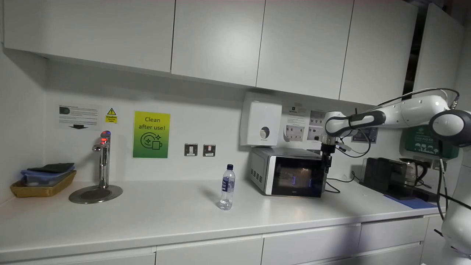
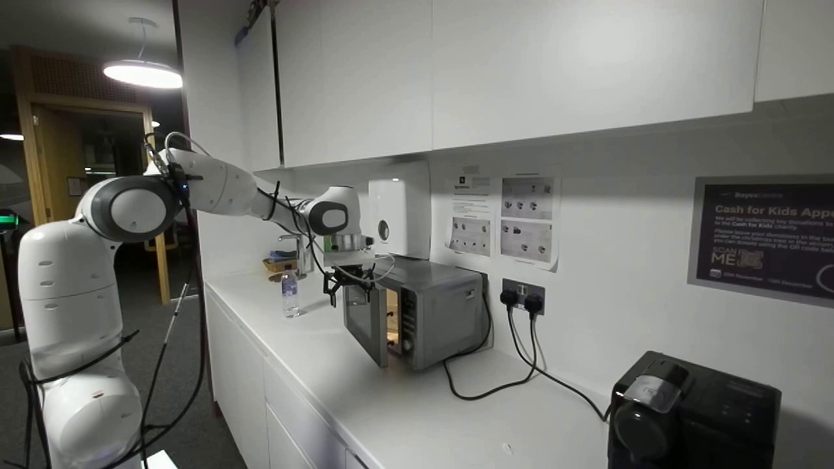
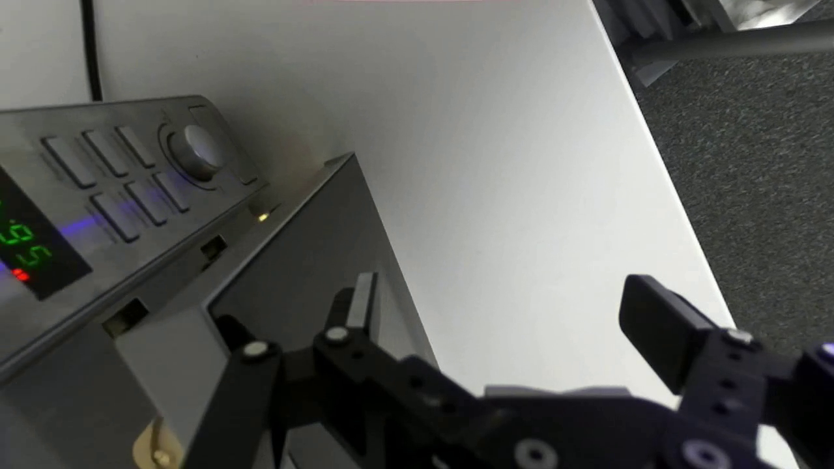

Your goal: Close the microwave door

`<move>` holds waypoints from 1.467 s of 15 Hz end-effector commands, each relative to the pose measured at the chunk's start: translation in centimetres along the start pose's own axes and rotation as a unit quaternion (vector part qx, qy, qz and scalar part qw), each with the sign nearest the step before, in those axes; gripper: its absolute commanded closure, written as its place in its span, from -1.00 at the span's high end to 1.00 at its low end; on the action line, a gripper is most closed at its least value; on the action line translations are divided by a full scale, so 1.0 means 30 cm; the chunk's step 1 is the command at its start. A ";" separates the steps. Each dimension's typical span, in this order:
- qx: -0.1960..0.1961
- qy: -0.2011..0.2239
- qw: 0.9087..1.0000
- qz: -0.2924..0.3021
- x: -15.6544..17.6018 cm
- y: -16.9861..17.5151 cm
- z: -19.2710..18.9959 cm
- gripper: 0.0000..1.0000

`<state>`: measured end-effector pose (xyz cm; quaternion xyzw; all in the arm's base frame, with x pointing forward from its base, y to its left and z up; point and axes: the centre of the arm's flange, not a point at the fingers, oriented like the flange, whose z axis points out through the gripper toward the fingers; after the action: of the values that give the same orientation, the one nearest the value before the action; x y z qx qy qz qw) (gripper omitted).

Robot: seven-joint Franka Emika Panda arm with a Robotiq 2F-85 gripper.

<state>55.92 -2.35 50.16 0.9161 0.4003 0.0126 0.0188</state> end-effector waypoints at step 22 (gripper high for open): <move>-0.128 0.030 0.943 0.305 0.058 0.131 0.056 1.00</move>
<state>59.00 -4.07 48.12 0.9818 0.1323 0.0809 0.1094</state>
